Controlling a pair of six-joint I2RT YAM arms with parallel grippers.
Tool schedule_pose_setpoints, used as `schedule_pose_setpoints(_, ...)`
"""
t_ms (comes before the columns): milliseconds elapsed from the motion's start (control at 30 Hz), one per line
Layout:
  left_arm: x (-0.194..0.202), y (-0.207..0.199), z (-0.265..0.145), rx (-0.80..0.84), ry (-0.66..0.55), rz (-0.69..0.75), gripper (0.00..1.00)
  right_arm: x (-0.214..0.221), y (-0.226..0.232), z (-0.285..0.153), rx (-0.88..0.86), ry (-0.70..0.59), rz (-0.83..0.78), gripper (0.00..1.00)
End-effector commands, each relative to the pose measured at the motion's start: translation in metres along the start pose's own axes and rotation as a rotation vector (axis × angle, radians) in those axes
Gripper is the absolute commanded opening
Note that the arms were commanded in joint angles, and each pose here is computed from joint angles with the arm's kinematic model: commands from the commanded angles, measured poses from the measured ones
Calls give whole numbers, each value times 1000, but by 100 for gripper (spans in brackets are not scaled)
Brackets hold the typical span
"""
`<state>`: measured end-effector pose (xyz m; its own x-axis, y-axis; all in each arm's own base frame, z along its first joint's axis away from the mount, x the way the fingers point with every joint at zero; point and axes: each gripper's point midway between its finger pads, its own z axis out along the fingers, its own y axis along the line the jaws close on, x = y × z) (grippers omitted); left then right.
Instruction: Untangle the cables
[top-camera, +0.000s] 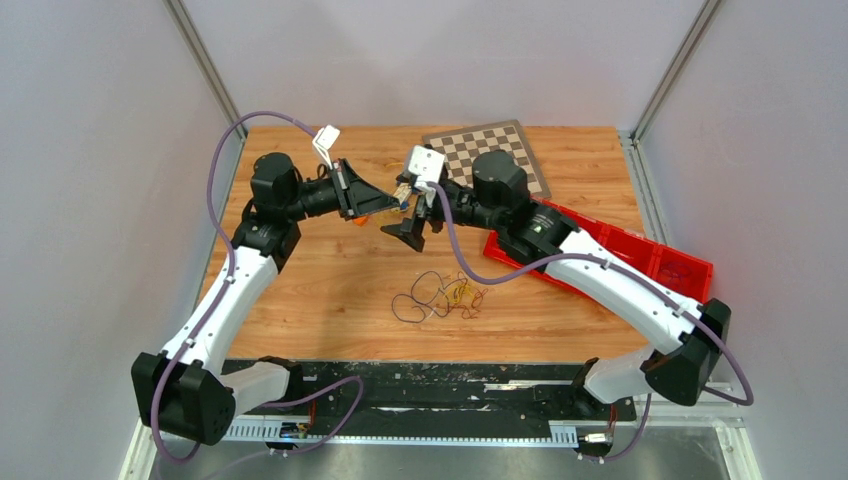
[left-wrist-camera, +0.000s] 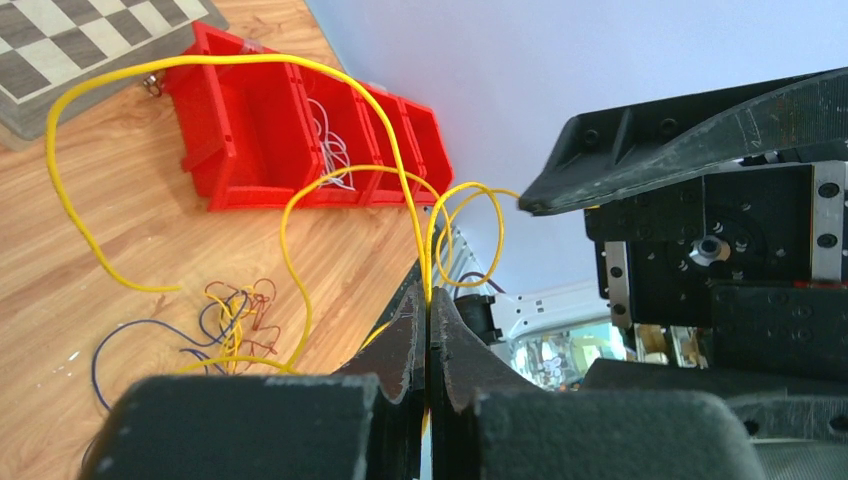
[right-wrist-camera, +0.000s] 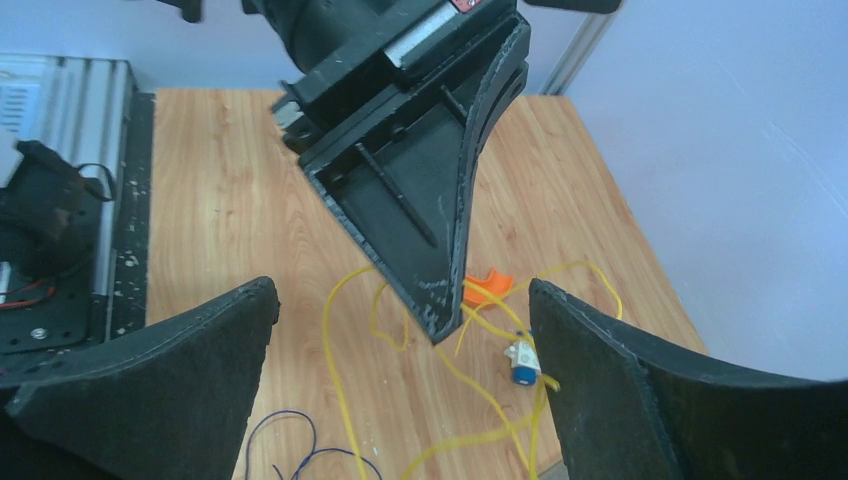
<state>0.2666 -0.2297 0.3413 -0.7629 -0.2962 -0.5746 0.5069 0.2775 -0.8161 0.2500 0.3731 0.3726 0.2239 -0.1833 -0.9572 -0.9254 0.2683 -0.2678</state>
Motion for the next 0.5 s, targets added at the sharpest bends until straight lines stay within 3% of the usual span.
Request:
schedule_pose_setpoints(0, -8, -24, 6, 62, -3, 53, 0, -6, -26, 14, 111, 6, -50, 100)
schedule_pose_setpoints(167, -9, -28, 8, 88, -2, 22, 0, 3, -34, 24, 144, 31, -65, 100)
schedule_pose_setpoints(267, -11, -31, 9, 100, -5, 11, 0, 19, -36, 27, 163, 70, -70, 95)
schedule_pose_setpoints(400, -16, -40, 8, 127, -19, 9, 0, 40, -25, 23, 132, 103, -68, 75)
schedule_pose_setpoints(467, -18, -45, 6, 150, -25, 10, 0, 43, -18, 20, 104, 99, -65, 54)
